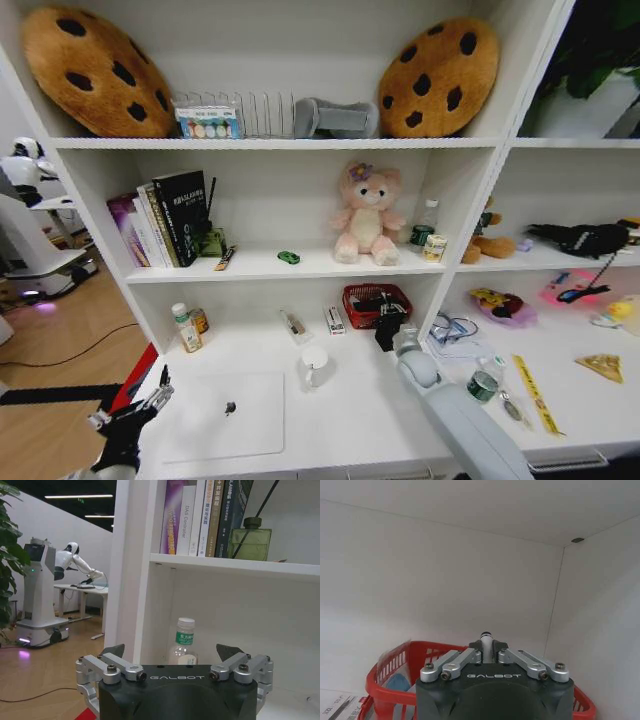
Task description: Organize the objects on the table.
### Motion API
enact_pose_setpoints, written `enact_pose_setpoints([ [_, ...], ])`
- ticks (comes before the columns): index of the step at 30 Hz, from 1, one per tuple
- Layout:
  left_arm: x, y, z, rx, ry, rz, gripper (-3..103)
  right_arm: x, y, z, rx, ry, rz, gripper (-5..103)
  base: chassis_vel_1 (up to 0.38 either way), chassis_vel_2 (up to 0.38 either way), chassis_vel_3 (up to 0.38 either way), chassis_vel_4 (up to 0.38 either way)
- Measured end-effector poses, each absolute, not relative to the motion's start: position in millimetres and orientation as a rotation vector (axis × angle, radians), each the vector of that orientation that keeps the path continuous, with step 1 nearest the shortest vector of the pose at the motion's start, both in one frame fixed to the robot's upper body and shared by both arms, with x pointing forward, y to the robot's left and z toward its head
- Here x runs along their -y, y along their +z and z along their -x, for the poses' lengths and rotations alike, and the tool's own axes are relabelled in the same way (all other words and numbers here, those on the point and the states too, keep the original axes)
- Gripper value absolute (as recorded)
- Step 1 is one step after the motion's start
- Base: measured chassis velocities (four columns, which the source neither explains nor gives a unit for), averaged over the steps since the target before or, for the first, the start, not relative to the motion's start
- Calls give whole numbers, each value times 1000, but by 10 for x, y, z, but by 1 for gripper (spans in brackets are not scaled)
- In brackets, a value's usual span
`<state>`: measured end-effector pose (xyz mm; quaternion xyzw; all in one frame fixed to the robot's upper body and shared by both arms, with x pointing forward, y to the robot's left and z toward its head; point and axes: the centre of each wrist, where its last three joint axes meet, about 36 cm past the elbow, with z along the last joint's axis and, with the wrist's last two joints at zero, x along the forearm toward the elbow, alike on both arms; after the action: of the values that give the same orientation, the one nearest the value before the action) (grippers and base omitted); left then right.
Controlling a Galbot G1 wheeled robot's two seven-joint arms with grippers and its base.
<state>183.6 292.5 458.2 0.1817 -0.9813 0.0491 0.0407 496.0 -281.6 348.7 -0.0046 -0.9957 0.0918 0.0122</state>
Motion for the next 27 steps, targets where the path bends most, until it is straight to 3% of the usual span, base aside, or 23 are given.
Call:
enact_pose_setpoints([
  [3, -2923, 4580, -1832, 3004, 152, -558, 100, 2813, 3520, -4907, 3103, 284, 15, 9, 0, 0, 0, 0],
  [4, -2921, 4579, -1832, 3004, 153, -557, 100, 2834, 3547, -4864, 3103, 286, 19, 18, 0, 0, 0, 0],
  [6, -2919, 4579, -1832, 3005, 154, -556, 100, 2848, 3563, -4832, 3105, 288, 19, 18, 0, 0, 0, 0],
  [9, -2911, 4575, -1835, 3007, 160, -553, 100, 2893, 3633, -4740, 3111, 291, 29, 34, 0, 0, 0, 0],
  [11, -2910, 4575, -1835, 3007, 160, -553, 100, 2900, 3642, -4729, 3112, 292, 30, 34, 0, 0, 0, 0],
  [13, -2906, 4573, -1833, 3009, 163, -552, 100, 2920, 3683, -4679, 3120, 288, 33, 51, 0, 0, 0, 0],
  [15, -2905, 4573, -1830, 3009, 164, -552, 100, 2927, 3710, -4644, 3124, 277, 31, 51, 0, 0, 0, 0],
  [16, -2903, 4573, -1828, 3009, 165, -552, 100, 2929, 3740, -4617, 3130, 266, 28, 61, 0, 0, 0, 0],
  [17, -2903, 4573, -1828, 3009, 165, -552, 100, 2929, 3740, -4617, 3130, 266, 28, 61, 0, 0, 0, 0],
  [21, -2888, 4596, -1812, 3023, 173, -542, 100, 2899, 4001, -4188, 3174, 169, -35, 78, 0, 0, 0, 0],
  [22, -2888, 4596, -1812, 3023, 173, -542, 100, 2899, 4001, -4188, 3174, 169, -35, 78, 0, 0, 0, 0],
  [25, -2878, 4641, -1816, 3042, 186, -527, 100, 2847, 4084, -3510, 3157, 143, -88, 94, 0, 0, 0, 0],
  [27, -2880, 4647, -1819, 3046, 187, -523, 100, 2830, 4120, -3404, 3160, 139, -92, 94, 0, 0, 0, 0],
])
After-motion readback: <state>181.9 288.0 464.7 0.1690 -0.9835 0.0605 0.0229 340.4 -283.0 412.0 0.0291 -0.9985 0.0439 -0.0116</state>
